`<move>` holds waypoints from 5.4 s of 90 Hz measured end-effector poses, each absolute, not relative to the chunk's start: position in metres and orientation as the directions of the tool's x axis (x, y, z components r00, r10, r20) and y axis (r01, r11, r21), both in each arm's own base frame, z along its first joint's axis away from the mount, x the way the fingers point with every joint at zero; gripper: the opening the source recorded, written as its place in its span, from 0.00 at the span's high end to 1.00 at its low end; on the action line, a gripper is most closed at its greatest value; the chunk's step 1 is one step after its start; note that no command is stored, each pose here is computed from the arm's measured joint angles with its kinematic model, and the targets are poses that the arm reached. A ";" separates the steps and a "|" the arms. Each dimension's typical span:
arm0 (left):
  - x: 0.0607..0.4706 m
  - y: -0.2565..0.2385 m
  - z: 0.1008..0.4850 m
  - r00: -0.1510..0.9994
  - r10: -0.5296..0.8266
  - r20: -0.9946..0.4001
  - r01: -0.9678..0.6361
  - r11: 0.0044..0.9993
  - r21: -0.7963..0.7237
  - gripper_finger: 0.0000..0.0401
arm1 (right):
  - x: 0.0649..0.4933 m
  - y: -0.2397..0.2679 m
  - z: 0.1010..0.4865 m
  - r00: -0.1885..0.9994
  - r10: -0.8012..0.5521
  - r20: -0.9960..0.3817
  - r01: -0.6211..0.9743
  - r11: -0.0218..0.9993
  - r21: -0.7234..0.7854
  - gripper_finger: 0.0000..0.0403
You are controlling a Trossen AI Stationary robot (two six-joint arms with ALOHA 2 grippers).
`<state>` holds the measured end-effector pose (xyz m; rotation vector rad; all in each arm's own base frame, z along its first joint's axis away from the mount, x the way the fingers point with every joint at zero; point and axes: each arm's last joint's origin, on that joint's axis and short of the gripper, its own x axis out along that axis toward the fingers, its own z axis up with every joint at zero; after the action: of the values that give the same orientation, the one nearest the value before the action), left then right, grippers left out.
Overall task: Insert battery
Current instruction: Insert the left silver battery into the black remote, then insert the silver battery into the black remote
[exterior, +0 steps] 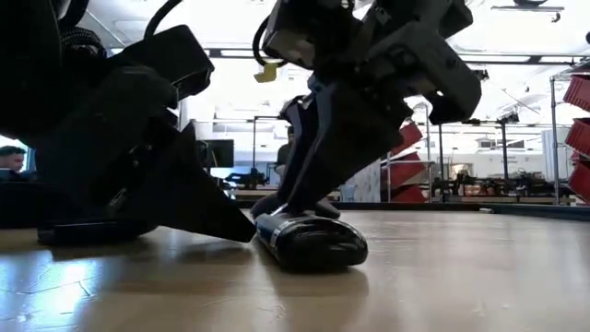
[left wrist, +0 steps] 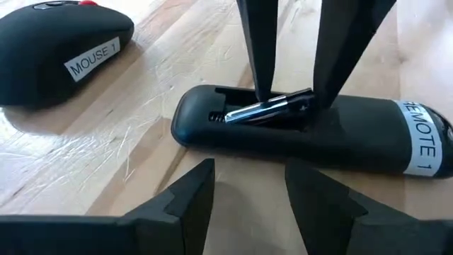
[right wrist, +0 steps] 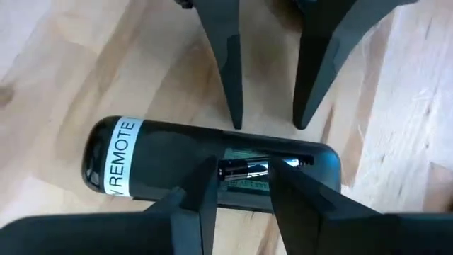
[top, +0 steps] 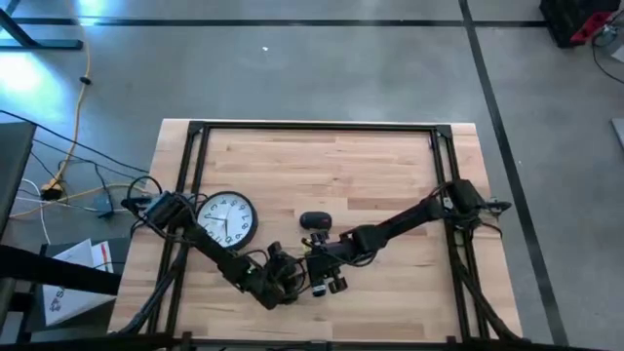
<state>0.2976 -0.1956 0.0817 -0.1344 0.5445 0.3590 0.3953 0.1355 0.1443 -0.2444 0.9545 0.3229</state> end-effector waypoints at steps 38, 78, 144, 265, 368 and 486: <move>0.299 -0.194 0.082 0.796 0.301 -0.526 -0.374 0.927 -0.035 0.61 | 0.399 0.134 0.146 0.563 0.173 -0.808 -0.370 0.927 -0.059 0.85; 0.299 -0.194 0.082 0.796 0.301 -0.525 -0.373 0.927 -0.035 0.61 | 0.400 0.132 0.145 0.563 0.170 -0.809 -0.370 0.927 -0.062 1.00; 0.301 -0.195 0.084 0.810 0.293 -0.507 -0.353 0.935 -0.024 0.61 | 0.404 0.122 0.136 0.542 0.159 -0.825 -0.328 0.944 -0.033 1.00; 0.277 -0.186 0.141 0.780 0.452 -0.432 -0.443 0.887 0.129 0.61 | 0.364 0.044 0.196 0.354 -0.492 -0.795 0.242 0.870 -0.431 1.00; 0.306 -0.087 0.164 0.621 0.450 -0.642 -0.379 0.889 0.256 0.61 | 0.203 -0.259 0.155 -0.511 -0.237 -0.826 0.303 0.850 -0.432 0.60; 0.325 -0.007 0.168 0.558 0.552 -0.620 -0.444 0.830 0.338 0.61 | 0.164 -0.312 0.106 -0.728 -0.058 -0.683 0.032 0.993 -0.118 0.21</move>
<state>0.3255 -0.0069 0.1681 0.1487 0.7828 0.5900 0.1637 -0.3117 0.1058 -0.0182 2.3813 -0.1559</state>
